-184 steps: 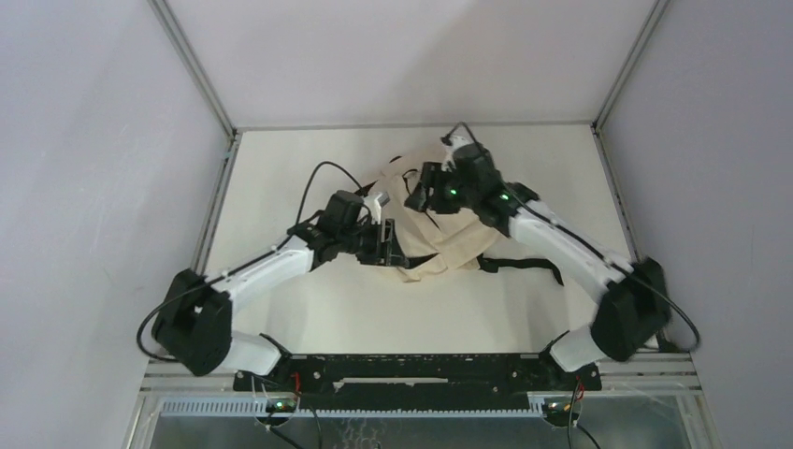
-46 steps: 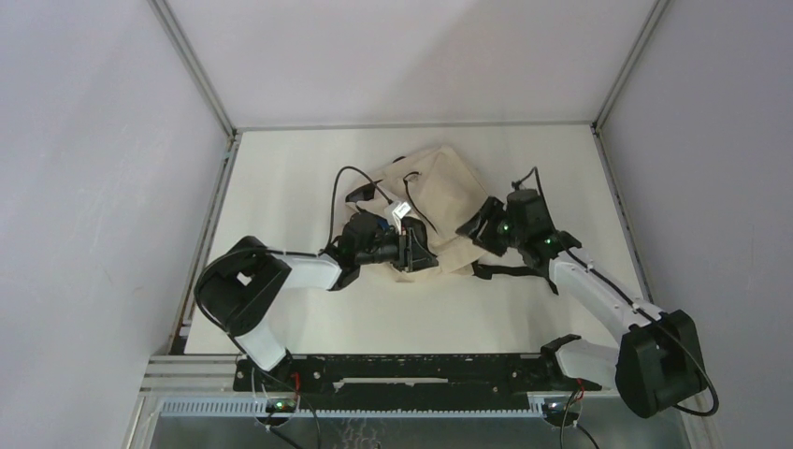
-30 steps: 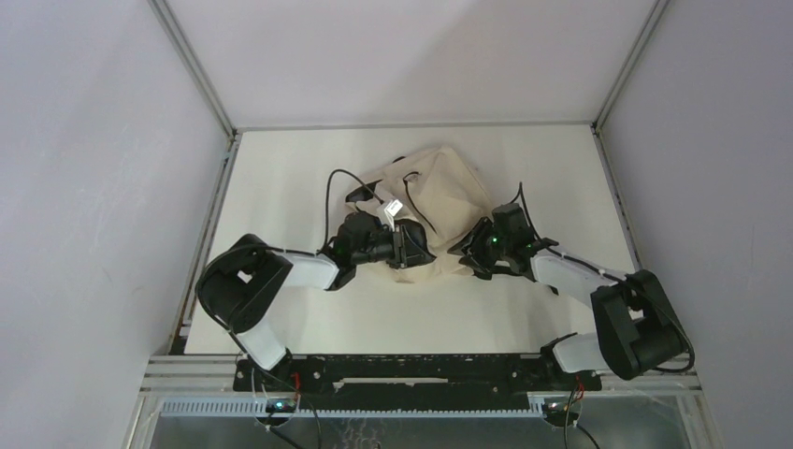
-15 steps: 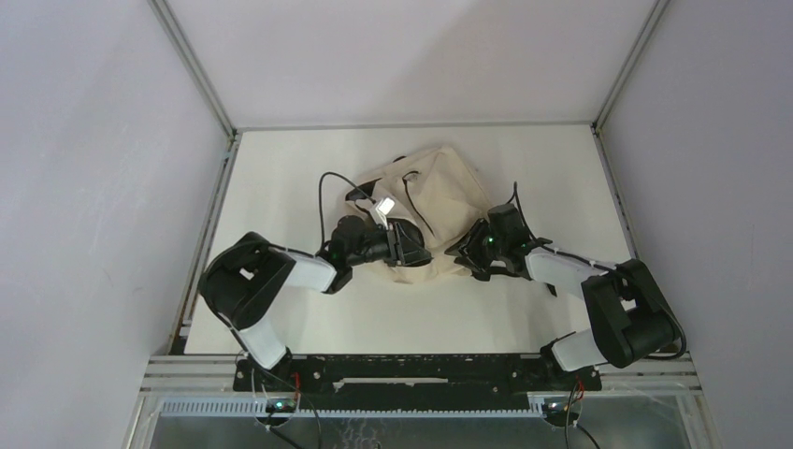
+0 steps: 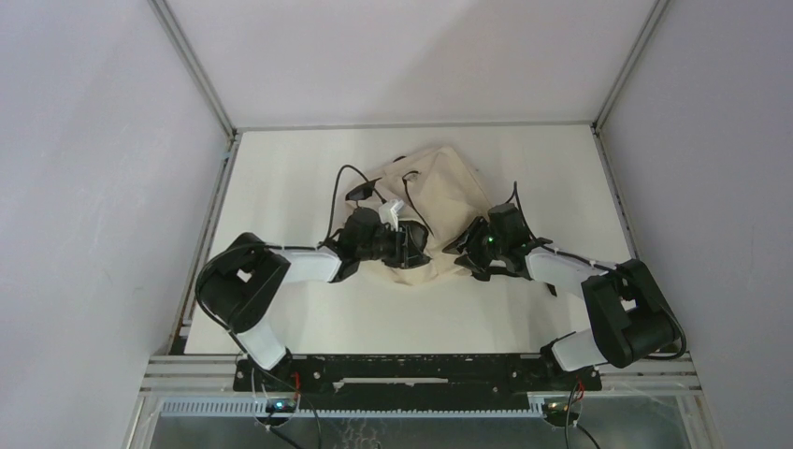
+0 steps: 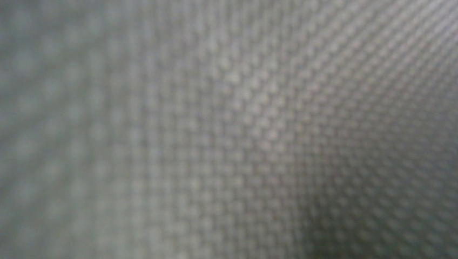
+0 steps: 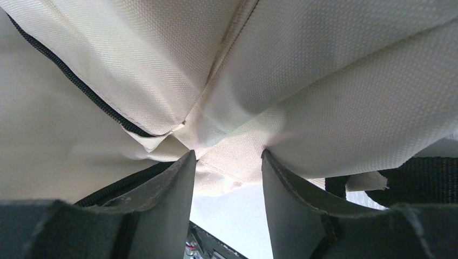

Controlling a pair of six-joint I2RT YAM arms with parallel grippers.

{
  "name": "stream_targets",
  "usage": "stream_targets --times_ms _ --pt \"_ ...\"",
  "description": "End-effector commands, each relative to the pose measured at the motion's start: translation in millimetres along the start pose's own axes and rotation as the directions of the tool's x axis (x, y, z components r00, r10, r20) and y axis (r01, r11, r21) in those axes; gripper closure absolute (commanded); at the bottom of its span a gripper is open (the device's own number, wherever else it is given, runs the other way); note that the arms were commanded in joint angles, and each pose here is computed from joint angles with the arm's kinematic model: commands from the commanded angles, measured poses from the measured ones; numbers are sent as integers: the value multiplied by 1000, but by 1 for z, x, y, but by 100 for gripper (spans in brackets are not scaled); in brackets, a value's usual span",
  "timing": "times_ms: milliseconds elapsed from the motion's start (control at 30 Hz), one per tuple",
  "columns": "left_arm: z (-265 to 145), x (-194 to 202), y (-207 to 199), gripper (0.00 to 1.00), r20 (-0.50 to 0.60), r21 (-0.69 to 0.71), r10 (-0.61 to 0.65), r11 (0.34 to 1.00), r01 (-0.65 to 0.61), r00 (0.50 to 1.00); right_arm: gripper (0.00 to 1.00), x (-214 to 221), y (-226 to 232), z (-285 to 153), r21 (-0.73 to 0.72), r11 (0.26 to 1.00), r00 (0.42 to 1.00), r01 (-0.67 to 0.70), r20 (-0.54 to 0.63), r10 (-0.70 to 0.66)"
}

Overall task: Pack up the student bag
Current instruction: Zip the student bag at the center of the board.

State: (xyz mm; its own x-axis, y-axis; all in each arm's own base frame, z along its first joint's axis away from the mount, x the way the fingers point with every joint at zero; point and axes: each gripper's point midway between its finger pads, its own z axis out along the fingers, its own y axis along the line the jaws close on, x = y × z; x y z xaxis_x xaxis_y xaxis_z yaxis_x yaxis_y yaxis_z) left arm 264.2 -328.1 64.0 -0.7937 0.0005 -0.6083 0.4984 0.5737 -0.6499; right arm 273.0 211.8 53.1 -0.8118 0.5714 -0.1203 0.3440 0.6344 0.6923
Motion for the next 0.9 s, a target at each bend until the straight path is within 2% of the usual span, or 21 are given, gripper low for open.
stream_targets --times_ms 0,133,233,367,567,700,733,767,867 --pt "12 -5 -13 57 -9 58 11 998 -11 1000 44 -6 14 0 -48 999 1000 24 18 -23" --pt "24 -6 -14 63 -16 75 4 997 -3 1000 44 -5 15 0 -52 998 1000 24 16 -23" --pt "27 -12 -18 74 -2 93 -4 996 4 1000 44 -4 13 0 -45 999 1000 28 12 -27" --pt "20 -20 -21 83 37 80 12 997 -15 999 44 -3 10 1 -35 999 999 32 10 -31" --pt "1 -11 -17 90 40 40 20 999 -22 999 46 -3 10 1 -34 999 999 32 12 -31" --pt "-7 -5 -22 87 34 56 19 998 -21 999 46 -3 9 1 -31 999 999 32 10 -32" --pt "-8 -3 -21 91 30 57 19 998 -21 999 46 -3 9 2 -30 999 999 31 11 -31" --pt "-8 -1 -22 99 23 62 20 998 -22 1000 46 -3 9 2 -29 999 999 31 10 -31" --pt "-6 2 -21 100 9 72 14 997 -15 1000 46 -4 9 2 -28 999 1000 27 10 -27"
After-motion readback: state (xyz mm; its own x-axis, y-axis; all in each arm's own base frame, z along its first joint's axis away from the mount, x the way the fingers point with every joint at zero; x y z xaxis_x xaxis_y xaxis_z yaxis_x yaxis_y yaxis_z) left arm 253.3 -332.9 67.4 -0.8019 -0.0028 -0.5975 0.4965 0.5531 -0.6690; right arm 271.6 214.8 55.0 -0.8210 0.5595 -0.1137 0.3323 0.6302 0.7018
